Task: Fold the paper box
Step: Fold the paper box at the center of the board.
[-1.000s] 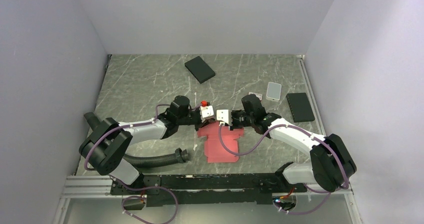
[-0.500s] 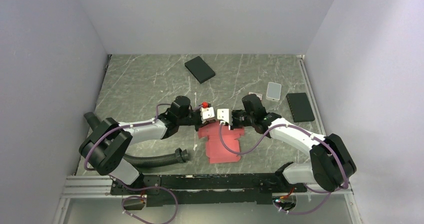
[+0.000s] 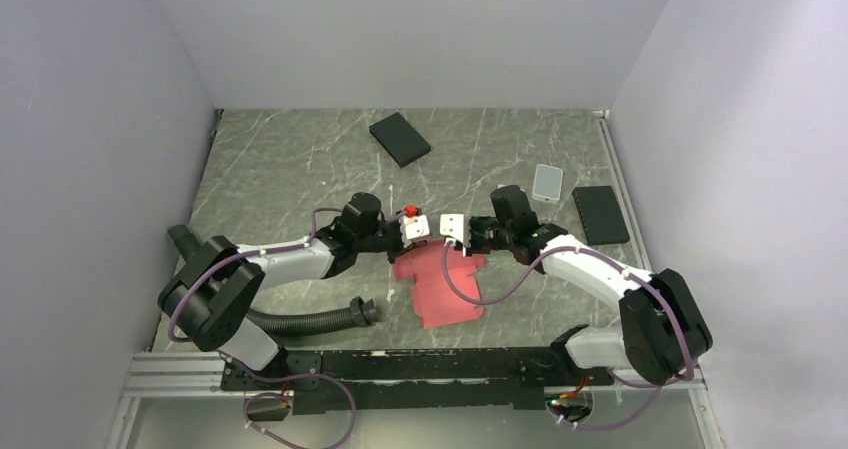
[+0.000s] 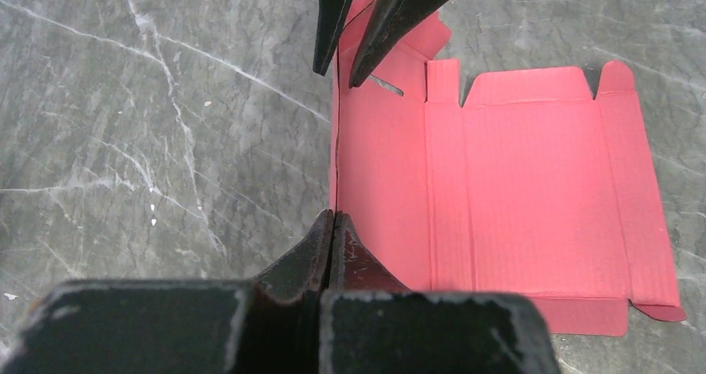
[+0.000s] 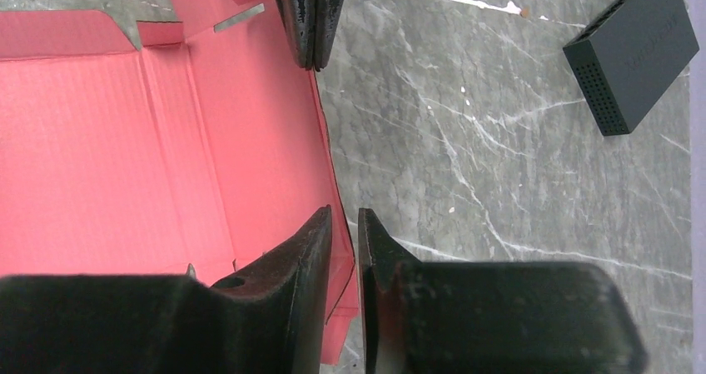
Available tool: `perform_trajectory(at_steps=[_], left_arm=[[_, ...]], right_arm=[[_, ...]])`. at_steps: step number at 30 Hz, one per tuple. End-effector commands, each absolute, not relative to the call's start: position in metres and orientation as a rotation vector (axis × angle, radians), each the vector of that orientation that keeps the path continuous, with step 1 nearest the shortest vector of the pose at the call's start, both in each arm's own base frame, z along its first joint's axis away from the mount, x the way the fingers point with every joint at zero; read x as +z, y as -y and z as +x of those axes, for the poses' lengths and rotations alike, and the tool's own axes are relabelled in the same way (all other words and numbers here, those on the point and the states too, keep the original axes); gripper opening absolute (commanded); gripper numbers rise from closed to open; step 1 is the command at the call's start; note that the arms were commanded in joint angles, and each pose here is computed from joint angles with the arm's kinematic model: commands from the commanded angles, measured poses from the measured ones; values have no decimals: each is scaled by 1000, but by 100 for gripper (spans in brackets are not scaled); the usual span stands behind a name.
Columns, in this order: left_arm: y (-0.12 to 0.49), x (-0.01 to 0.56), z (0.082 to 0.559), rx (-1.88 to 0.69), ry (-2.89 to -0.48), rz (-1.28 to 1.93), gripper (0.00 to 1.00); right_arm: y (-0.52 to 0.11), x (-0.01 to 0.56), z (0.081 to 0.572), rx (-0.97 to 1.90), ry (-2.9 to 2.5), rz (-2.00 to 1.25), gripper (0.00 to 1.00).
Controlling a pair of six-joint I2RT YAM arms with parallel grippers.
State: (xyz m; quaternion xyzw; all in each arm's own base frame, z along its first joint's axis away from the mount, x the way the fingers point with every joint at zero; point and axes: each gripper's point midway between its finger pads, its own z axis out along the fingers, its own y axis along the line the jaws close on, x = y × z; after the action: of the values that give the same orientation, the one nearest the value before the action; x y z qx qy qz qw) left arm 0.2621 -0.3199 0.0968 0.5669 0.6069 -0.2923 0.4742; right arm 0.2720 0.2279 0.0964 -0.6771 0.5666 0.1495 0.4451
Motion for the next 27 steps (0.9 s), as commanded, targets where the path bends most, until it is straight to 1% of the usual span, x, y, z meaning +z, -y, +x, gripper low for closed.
perform_trajectory(at_steps=[1,10,14,17,21,26,27], left_arm=[[323,114,268,-687,-1411,1388,0],[324,115,267,-694,-1404,1387,0],[325,116,267,-698,-1396,1385,0],[325,116,266,-703,-1393,1385,0],[326,116,265,-710,-1386,1384,0],[326,116,264,-712,-1385,1384,0],[326,117,265,-712,-1383,1383,0]], right_arm=[[-235,114,276,374,-1331,-1678,22],[-235,103,277,375,-1334,-1701,23],[-236,100,278,378,-1331,-1704,25],[-238,99,278,380,-1312,-1704,24],[-240,97,277,383,-1282,-1710,17],[-241,99,280,365,-1251,-1710,1],[-240,97,279,363,-1249,-1717,0]])
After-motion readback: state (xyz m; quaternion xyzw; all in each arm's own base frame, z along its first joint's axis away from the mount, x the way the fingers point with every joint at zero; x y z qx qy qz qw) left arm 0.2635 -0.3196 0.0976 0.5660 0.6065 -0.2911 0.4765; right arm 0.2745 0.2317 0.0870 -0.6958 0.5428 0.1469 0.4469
